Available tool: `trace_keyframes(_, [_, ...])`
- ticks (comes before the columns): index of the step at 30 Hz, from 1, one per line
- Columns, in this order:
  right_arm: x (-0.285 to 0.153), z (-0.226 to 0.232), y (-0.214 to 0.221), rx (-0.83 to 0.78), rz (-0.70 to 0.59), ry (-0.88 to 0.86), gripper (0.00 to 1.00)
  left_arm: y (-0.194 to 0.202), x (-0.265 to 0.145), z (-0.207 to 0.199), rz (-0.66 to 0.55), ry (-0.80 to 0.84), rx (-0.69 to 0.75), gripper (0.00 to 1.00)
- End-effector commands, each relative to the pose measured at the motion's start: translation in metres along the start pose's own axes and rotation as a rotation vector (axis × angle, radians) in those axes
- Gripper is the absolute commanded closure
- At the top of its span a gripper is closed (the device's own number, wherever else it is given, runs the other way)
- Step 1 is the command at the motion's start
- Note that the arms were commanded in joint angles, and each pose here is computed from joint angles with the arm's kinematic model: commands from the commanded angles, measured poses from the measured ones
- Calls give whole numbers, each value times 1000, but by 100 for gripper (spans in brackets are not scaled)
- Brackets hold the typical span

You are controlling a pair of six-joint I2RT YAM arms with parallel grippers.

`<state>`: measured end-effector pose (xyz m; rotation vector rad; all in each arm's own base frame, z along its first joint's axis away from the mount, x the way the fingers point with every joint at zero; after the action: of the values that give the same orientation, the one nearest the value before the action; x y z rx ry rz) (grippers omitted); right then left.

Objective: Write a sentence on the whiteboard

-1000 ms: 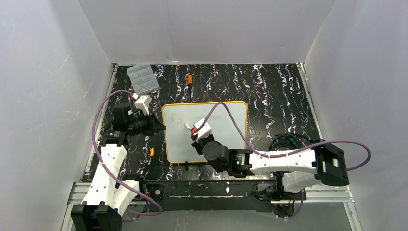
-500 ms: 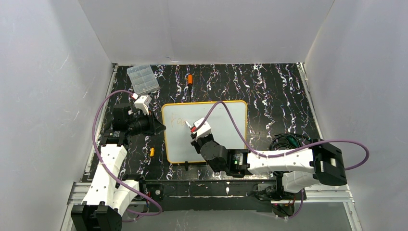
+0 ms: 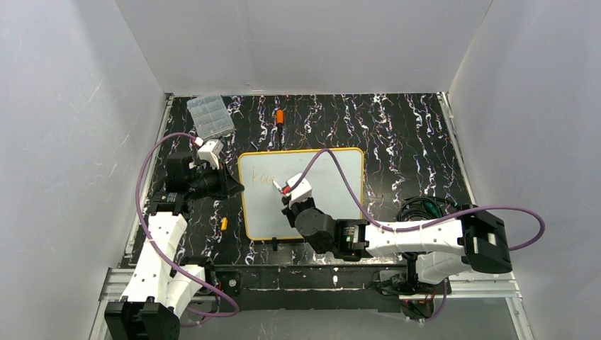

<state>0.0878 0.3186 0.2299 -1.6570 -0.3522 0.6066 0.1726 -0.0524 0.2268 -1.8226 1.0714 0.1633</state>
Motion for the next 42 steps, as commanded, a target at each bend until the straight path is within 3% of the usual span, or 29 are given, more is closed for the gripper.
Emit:
trace_keyframes(1, [-1, 0, 5, 9, 23, -1, 99, -2, -5, -7, -5, 37, 9, 87])
trace_keyframes(18, [-7, -1, 3, -8, 22, 17, 99, -3, -5, -7, -6, 35, 9, 87])
trace_keyframes(32, [-16, -9, -26, 48, -89, -9, 99, -3, -4, -7, -6, 36, 10, 87])
trace_keyframes(42, [-6, -3, -37, -2, -116, 38, 99, -3, -4, -7, -5, 43, 9, 87])
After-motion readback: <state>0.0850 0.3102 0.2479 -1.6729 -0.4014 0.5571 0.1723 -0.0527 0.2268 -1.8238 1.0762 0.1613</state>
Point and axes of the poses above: each gripper's point midway between its finger pads, its own x axis out along the fingers, its own z axis along the line the jaws close on, y = z × x, the point moved 10 cm from there along -x, back along the fingers, and after that the axes turned 3 degrees about -x, right-handed, at the moved point
